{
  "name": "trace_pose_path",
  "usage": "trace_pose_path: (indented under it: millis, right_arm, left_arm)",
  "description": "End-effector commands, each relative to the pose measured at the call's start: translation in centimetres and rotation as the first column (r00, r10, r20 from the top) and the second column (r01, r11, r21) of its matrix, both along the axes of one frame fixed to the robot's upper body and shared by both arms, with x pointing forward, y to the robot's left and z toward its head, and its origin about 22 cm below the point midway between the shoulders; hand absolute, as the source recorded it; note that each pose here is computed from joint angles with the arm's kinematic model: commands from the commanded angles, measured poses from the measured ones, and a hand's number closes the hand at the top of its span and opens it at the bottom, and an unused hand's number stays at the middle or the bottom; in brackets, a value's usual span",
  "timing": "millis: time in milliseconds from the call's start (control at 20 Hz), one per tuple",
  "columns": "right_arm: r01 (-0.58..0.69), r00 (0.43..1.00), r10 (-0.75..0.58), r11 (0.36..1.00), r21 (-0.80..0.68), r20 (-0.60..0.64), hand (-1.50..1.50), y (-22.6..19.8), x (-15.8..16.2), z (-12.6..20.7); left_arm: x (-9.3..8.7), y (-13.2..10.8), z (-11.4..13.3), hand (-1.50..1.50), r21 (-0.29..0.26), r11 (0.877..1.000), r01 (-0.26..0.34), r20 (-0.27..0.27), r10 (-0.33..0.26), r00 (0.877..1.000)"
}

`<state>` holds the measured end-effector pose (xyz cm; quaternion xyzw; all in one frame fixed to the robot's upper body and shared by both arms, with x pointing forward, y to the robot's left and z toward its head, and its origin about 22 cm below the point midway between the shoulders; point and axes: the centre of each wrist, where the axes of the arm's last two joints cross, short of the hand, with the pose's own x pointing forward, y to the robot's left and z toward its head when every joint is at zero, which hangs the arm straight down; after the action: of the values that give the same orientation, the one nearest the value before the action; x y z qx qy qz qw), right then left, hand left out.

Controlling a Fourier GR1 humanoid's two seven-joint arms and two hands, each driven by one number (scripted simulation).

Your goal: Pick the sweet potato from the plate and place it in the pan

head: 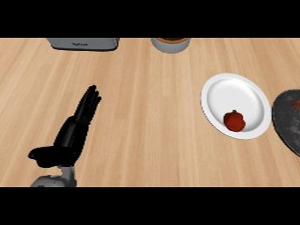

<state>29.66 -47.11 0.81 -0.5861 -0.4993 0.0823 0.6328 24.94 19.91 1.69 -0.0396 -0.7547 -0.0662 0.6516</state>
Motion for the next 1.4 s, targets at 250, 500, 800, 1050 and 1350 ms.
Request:
trace_pose_path:
  millis: [250, 500, 800, 1050, 1350]
  right_arm:
    - [-0.166, 0.976, 0.196, 0.951, 0.262, -0.092, -1.50, 0.9, 2.0, -1.1]
    - [-0.195, 0.966, 0.139, 0.945, 0.264, 0.218, -1.50, 0.3, 3.1, 1.3]
    - [-0.221, 0.929, 0.087, 0.911, 0.349, 0.361, -1.50, -3.7, -0.7, 1.0]
    - [-0.310, 0.900, 0.098, 0.828, 0.466, 0.425, -1.50, -6.5, -4.9, 0.1]
    - [-0.455, 0.868, 0.236, 0.730, 0.511, 0.436, -1.50, -8.7, -9.6, -0.9]
  left_arm:
    - [-0.2, -0.4, -0.5, 0.00, 0.005, 1.000, 0.011, -0.003, -0.011, 1.000]
    - [-0.9, -0.4, -2.0, 0.00, -0.015, 1.000, 0.001, -0.028, -0.002, 1.000]
    - [-0.5, -0.1, -1.8, 0.00, -0.007, 1.000, -0.014, -0.029, 0.013, 0.999]
    - [0.3, 0.4, 0.1, 0.00, 0.009, 0.999, -0.042, -0.004, 0.042, 0.999]
    - [0.1, 0.2, 0.4, 0.00, 0.010, 1.000, -0.028, -0.009, 0.028, 1.000]
